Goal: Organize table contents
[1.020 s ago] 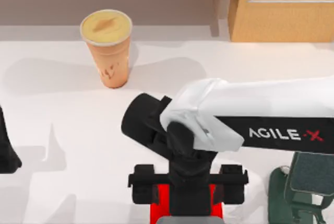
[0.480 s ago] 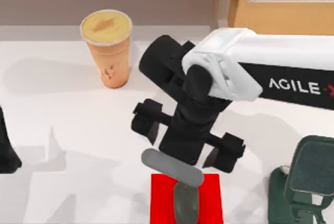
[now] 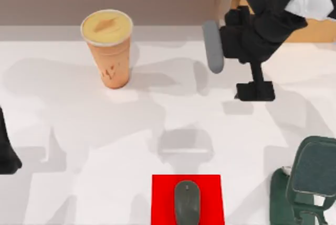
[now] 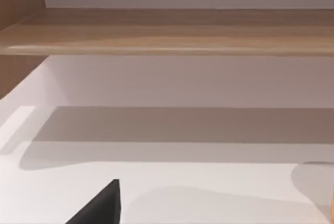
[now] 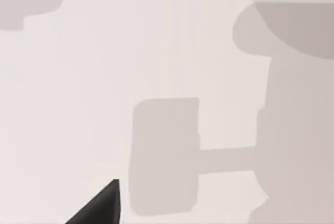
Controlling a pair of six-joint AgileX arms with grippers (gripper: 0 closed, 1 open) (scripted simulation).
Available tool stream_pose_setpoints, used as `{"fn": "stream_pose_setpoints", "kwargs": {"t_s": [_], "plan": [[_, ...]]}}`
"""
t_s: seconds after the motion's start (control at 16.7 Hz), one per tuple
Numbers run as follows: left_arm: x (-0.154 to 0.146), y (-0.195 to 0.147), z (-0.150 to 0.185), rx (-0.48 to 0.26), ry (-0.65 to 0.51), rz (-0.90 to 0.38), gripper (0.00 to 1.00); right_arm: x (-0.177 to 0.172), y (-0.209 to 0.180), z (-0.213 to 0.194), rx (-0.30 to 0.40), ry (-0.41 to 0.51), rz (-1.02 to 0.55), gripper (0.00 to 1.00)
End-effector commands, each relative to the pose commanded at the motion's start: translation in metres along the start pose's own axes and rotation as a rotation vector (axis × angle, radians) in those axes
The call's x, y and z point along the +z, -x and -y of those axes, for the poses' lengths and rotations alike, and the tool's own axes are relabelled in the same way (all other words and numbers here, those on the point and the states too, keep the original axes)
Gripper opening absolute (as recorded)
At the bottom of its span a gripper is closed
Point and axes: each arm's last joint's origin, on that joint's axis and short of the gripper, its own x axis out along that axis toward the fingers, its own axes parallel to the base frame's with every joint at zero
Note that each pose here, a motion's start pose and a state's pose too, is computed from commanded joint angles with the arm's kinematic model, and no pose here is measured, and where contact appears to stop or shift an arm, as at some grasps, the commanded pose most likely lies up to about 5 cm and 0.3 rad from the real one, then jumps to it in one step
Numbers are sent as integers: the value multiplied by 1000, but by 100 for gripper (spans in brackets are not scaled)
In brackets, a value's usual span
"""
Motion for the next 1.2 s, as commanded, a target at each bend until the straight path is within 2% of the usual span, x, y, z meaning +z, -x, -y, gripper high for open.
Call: {"fn": "stream_pose_setpoints", "kwargs": {"t_s": [0.18, 0.36, 0.48, 0.6, 0.72, 0.84, 1.2], "plan": [[0, 0, 0, 0, 0, 0, 100, -69, 9, 22, -15, -480, -54, 100], [0, 0, 0, 0, 0, 0, 100, -137, 17, 26, -16, -960, -130, 100], [0, 0, 0, 0, 0, 0, 100, -177, 22, 21, -11, -1226, -189, 100], [0, 0, 0, 0, 0, 0, 100, -209, 26, 13, -3, -1438, -248, 100], [0, 0, 0, 0, 0, 0, 100, -232, 29, 5, 6, -1589, -300, 100], [0, 0, 0, 0, 0, 0, 100, -246, 30, -1, 14, -1674, -334, 100], [0, 0, 0, 0, 0, 0, 100, -246, 32, -1, 11, -1684, -335, 100]]}}
